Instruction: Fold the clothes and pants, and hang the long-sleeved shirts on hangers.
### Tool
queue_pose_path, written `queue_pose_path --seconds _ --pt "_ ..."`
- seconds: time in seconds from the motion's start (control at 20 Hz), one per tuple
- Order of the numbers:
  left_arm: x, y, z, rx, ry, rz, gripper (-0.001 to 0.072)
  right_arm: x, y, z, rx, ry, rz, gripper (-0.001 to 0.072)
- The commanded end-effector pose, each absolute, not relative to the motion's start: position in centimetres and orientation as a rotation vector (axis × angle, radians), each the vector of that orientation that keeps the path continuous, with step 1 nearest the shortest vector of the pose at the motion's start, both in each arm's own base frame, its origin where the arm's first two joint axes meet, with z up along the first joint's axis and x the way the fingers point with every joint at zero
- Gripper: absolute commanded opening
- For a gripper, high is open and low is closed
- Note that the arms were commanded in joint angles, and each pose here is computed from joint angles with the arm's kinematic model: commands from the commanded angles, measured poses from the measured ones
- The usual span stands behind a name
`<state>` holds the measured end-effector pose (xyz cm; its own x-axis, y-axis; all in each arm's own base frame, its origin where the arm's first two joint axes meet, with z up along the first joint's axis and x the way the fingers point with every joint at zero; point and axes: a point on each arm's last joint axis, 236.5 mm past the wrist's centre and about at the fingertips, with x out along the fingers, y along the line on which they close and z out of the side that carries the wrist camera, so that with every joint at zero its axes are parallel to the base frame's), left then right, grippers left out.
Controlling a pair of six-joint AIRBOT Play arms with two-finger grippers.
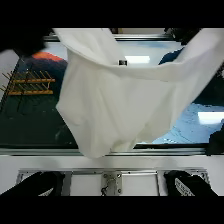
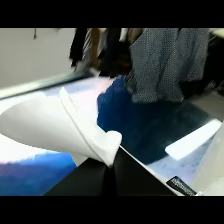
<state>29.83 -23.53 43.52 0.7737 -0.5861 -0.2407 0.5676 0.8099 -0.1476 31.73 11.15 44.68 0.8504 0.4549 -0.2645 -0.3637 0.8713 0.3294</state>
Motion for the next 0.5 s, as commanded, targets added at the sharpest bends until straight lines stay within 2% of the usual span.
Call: queue_pose_path --seconds 0.0,0.1,0.25,0.45 --pt "34.9 -22.3 29.6 -0.05 0.716 -0.472 0.0006 38.6 11.6 34.3 0.196 0.646 0.447 0.0013" --pt "35.2 -23.3 21.0 -0.063 0.945 -0.488 0.0006 41.6 11.5 25.8 0.169 0.866 0.425 0.0013" --pt "31.9 -25.4 10.4 -0.098 1.199 -0.532 0.0007 42.9 10.8 13.1 0.104 1.138 0.34 0.0013" --pt "25.8 -27.7 2.2 -0.04 1.37 -0.584 0.0007 43.2 11.4 2.5 0.139 1.28 0.282 0.0014"
